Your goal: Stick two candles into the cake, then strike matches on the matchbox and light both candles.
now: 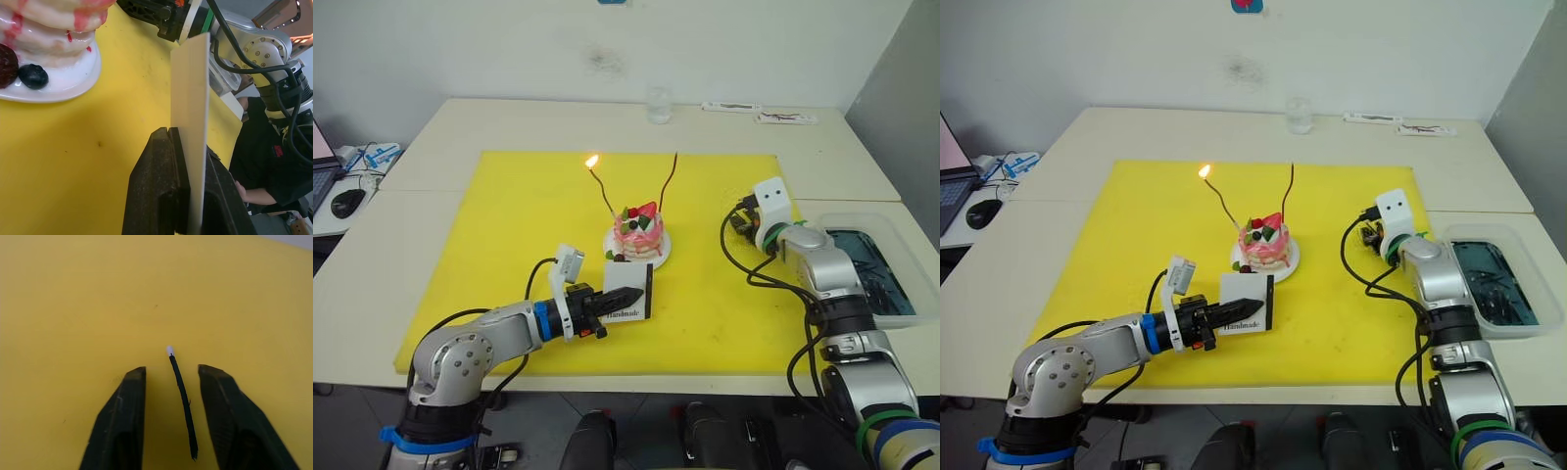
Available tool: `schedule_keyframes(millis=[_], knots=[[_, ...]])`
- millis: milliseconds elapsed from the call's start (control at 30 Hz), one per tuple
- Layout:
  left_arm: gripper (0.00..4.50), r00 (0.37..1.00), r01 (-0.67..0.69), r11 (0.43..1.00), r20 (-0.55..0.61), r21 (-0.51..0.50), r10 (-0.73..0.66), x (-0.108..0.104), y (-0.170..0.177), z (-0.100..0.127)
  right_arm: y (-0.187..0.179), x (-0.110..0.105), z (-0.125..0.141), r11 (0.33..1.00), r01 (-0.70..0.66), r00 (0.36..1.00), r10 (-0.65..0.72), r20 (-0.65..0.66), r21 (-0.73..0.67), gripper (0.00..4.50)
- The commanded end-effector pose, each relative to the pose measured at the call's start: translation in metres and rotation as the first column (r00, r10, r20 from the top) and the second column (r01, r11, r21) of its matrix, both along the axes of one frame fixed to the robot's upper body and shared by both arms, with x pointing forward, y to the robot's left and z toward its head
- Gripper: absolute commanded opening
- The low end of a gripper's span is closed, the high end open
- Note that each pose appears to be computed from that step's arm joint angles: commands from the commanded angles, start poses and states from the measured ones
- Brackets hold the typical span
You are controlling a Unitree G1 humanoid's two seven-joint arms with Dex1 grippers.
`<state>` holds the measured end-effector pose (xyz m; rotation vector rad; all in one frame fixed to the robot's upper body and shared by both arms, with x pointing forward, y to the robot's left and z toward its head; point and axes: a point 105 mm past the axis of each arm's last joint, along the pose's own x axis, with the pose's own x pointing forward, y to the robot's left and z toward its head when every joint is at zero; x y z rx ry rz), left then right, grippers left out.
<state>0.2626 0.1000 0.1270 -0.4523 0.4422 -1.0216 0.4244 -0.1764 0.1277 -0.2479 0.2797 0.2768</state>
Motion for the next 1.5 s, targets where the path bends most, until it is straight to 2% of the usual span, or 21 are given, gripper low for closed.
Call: schedule_keyframes(millis=[33,67,367,567,867,1033,1133,1333,1500], knots=[[0.0,0.999,0.008,1.0,0.049,-0.018,-0.007,-0.003,0.0,0.011,0.002,0.003,0.013,1.0,0.001,0.999,-0.001,0.045,-0.001,0.33],[0.0,0.999,0.007,1.0,0.05,-0.017,-0.006,-0.003,0.0,0.011,0.002,0.003,0.013,1.0,0.0,0.999,0.0,0.045,0.001,0.03],[0.0,0.999,0.0,1.0,0.054,-0.017,0.001,-0.002,0.001,0.012,0.009,-0.01,0.03,0.999,-0.041,0.994,0.039,0.104,0.021,0.03],[0.0,0.999,0.003,1.0,0.049,-0.021,-0.002,-0.003,0.001,0.012,0.024,-0.037,0.047,0.992,-0.129,0.983,0.126,0.136,0.012,0.03],[0.0,0.999,0.008,1.0,0.044,-0.01,-0.008,-0.002,0.006,0.014,0.026,-0.096,0.058,0.969,-0.243,0.959,0.248,0.135,-0.054,0.03],[0.0,0.999,0.018,1.0,0.037,-0.004,-0.018,-0.002,0.004,0.013,0.024,-0.092,0.061,0.974,-0.225,0.959,0.228,0.169,-0.038,0.03],[0.0,0.999,0.025,1.0,0.038,-0.006,-0.025,-0.001,0.002,0.013,0.019,-0.075,0.057,0.981,-0.192,0.969,0.194,0.15,-0.027,0.59],[0.0,0.999,0.033,0.999,0.042,-0.008,-0.032,0.0,-0.001,0.014,-0.003,-0.038,0.048,0.991,-0.125,0.989,0.129,0.077,-0.056,2.72],[0.0,0.998,0.034,0.999,0.044,-0.01,-0.033,-0.001,-0.002,0.014,-0.009,-0.022,0.037,0.994,-0.101,0.995,0.102,0.01,-0.044,4.44]])
